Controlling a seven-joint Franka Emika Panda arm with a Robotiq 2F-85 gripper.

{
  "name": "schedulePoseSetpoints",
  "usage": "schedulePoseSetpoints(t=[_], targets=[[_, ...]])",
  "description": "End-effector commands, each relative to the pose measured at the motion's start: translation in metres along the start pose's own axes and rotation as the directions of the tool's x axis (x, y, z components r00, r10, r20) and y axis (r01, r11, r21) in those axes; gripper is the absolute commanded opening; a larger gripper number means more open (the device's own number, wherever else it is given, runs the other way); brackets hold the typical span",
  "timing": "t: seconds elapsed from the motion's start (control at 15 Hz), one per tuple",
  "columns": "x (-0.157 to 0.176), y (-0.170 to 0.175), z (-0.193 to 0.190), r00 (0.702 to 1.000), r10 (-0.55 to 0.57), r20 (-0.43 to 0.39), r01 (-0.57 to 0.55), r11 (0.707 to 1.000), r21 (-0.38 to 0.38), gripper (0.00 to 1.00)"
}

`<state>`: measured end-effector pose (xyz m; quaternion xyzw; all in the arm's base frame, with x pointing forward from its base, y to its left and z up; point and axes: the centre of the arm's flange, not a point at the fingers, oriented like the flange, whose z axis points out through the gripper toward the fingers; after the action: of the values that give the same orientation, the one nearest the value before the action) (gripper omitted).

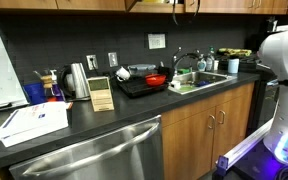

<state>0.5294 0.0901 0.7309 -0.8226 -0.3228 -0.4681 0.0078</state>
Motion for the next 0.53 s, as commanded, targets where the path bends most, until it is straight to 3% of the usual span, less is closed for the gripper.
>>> schedulePoseSetpoints(t=[0.0,0.47], targets=[[0.014,-0.015,-0.035,0.999,0.001,-0.045,-0.003,0.999,-0.048,1.00],[0.028,-0.029,-0.084,0.992,0.011,-0.122,-0.028,0.990,-0.137,1.00]])
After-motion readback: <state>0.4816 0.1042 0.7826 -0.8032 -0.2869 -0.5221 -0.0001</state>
